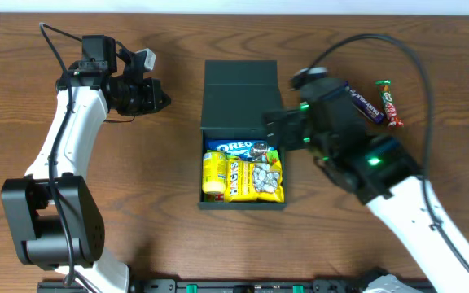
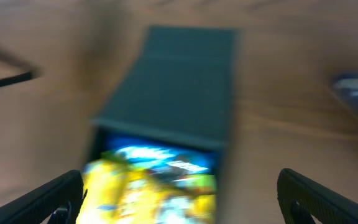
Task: Pack container
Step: 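Move right gripper right toward the blue candy bar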
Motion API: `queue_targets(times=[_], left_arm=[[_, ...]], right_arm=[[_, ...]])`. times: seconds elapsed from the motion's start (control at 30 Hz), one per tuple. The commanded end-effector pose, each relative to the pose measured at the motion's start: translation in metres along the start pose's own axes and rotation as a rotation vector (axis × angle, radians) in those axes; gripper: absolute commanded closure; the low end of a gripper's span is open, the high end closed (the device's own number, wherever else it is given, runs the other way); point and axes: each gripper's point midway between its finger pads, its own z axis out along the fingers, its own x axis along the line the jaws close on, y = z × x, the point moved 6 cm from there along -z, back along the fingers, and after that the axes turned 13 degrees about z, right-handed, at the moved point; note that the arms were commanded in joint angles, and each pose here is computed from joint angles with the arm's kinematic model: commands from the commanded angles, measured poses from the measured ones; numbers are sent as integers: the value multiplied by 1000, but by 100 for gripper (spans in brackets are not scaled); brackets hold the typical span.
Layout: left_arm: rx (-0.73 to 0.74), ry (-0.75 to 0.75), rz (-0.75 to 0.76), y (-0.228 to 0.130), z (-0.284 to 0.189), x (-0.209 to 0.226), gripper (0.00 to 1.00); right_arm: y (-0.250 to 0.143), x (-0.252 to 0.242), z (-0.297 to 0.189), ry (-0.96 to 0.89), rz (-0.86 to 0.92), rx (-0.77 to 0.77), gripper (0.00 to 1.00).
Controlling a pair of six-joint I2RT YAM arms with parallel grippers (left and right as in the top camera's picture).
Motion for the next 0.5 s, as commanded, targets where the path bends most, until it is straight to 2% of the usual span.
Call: queue_targets(times=[0.0,0.2,0.37,0.47], left_arm=[[-30,-6,44,9,-8,-6,94],[-36,-4,50,10,-8,-6,94],[-59,1,114,14,-8,-5,94],[-82,6,143,19,-8,-4,94]], right_arm=[[16,-43,8,-179,-59,-33,1],[30,-104,29,-332,-35,11,1],[38,-155,57,-432,-96,84,1],[36,-184,75,-482,-44,129,1]])
